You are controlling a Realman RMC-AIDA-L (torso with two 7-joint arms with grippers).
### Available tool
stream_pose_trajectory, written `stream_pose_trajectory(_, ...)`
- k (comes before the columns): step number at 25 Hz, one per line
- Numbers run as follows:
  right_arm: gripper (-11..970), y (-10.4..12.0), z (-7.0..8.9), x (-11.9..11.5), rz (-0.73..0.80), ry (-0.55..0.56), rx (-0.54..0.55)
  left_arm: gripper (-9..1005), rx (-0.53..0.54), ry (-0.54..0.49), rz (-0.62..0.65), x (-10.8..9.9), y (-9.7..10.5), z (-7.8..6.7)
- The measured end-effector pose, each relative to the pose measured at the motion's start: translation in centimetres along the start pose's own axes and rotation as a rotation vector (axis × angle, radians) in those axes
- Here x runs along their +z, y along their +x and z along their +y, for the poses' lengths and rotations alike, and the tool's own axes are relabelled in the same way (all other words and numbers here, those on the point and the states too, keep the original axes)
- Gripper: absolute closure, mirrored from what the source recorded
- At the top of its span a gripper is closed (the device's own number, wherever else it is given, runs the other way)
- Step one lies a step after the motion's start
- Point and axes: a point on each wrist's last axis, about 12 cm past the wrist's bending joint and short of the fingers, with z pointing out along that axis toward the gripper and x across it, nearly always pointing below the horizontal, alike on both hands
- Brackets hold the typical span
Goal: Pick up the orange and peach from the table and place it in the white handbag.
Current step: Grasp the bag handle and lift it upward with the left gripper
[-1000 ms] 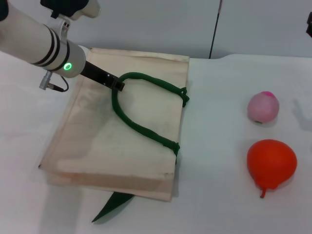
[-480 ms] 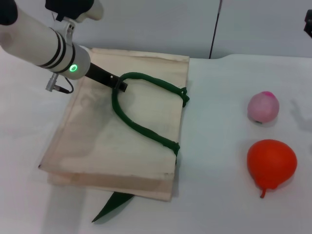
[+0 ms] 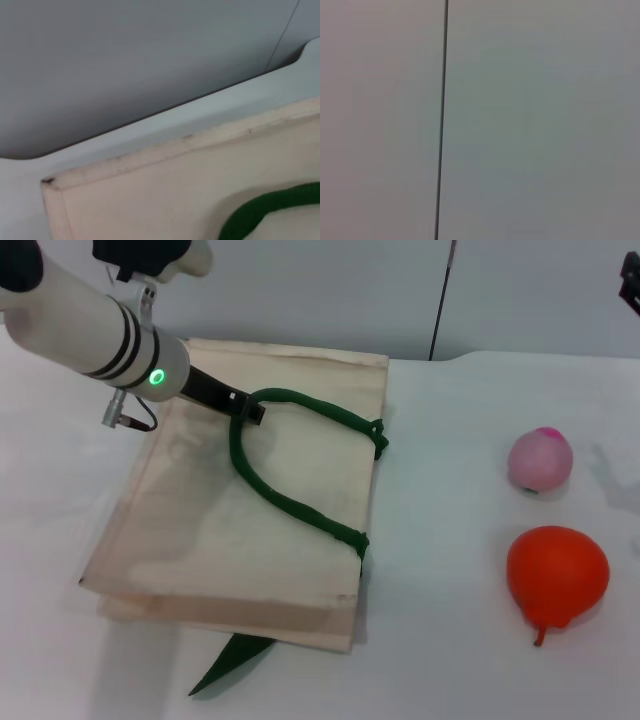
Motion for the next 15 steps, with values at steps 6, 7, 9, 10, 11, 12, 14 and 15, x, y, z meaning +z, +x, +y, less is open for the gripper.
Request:
stream_pose_trajectory(6, 292, -0.26, 0.33, -0.02, -0.008, -0.011, -0.003, 506, -0.004, -0.003, 0.021, 0.58, 0.13, -0.14)
stream_pose_trajectory(7, 292, -0.32, 0.37, -0.03, -0.010, -0.012, -0.004, 506, -0.004, -0.005, 0.020, 0.60, 0.12, -0.13)
stream_pose_trajectory(9, 292, -0.37, 0.44, -0.04, -0.011, -0.014, -0.005, 519, -0.004, -0.006, 0.019, 0.60, 0.10, -0.11)
stream_pose_trajectory(10, 292, -0.36, 0.44, -0.05, -0.011, -0.014, -0.005, 532, -0.004, -0.007, 0.019, 0.59, 0.08, -0.07)
stream_pose_trajectory(11, 292, -0.37, 0.46, -0.05, -0.011, -0.014, -0.006, 544, -0.004, -0.008, 0.019, 0.58, 0.07, -0.05)
stream_pose_trajectory(12, 291, -0.38, 0.47, -0.05, -0.012, -0.015, -0.006, 557, -0.005, -0.008, 0.019, 0.58, 0.07, -0.04)
stream_pose_trajectory(14, 291, -0.38, 0.47, -0.05, -0.012, -0.015, -0.006, 583, -0.006, -0.009, 0.019, 0.57, 0.08, -0.02)
stream_pose_trajectory(15, 291, -0.38, 0.47, -0.05, -0.012, -0.015, -0.006, 596, -0.006, -0.010, 0.017, 0.57, 0.07, 0.00)
